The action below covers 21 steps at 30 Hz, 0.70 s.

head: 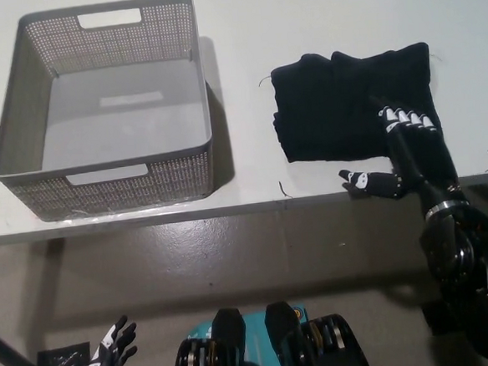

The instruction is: Use the right hand to pick up a t shirt on the right hand side and place it into a contianer on the left side

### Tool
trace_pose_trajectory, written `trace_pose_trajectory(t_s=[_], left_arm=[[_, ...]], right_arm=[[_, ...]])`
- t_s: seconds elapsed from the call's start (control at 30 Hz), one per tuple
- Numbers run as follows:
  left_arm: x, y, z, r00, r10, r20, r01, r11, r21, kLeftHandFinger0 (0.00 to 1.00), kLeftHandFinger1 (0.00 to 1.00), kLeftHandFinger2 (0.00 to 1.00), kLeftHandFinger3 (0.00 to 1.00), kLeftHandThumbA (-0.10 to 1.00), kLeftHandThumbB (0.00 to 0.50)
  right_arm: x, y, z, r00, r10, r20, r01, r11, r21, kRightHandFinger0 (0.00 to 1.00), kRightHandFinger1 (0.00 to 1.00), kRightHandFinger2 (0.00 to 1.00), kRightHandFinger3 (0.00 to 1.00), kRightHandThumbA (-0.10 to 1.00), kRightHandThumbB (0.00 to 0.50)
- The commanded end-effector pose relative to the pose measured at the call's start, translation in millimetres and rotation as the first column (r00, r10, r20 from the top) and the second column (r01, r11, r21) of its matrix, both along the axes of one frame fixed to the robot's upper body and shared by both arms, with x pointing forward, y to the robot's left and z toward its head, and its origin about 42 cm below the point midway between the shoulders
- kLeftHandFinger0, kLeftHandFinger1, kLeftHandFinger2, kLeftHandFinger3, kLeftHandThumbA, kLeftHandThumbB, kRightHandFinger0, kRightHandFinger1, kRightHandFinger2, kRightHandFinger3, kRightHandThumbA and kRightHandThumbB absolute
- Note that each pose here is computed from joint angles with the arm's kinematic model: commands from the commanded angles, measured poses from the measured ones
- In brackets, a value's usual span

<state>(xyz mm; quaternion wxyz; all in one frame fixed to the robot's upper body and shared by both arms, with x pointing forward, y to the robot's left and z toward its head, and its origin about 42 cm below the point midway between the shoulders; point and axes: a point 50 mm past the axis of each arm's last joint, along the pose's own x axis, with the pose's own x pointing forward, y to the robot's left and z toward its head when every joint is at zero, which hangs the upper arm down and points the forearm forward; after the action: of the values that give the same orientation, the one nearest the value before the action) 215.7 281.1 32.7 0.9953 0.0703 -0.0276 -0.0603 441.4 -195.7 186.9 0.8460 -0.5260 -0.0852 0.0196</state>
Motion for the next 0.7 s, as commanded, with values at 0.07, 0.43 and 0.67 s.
trace_pose_trajectory(t_s=[0.07, 0.43, 0.67], left_arm=[[7, 2, 15, 0.997, -0.027, 0.076, 0.026, 0.999, 0.019, 1.00, 1.00, 1.00, 1.00, 1.00, 0.331], [4, 1, 17, 0.996, -0.032, 0.081, 0.030, 0.999, 0.031, 1.00, 1.00, 1.00, 1.00, 1.00, 0.347], [5, 2, 17, 0.996, -0.039, 0.079, 0.036, 0.999, 0.034, 1.00, 1.00, 1.00, 1.00, 1.00, 0.331]], right_arm=[[16, 11, 28, 0.996, 0.010, 0.087, -0.012, 1.000, 0.014, 1.00, 1.00, 1.00, 1.00, 0.96, 0.500], [28, 10, 20, 0.998, 0.004, 0.055, -0.005, 1.000, 0.019, 1.00, 1.00, 1.00, 1.00, 0.95, 0.500], [35, 7, 17, 0.999, 0.017, 0.040, -0.018, 0.999, 0.037, 1.00, 1.00, 1.00, 1.00, 0.94, 0.500]])
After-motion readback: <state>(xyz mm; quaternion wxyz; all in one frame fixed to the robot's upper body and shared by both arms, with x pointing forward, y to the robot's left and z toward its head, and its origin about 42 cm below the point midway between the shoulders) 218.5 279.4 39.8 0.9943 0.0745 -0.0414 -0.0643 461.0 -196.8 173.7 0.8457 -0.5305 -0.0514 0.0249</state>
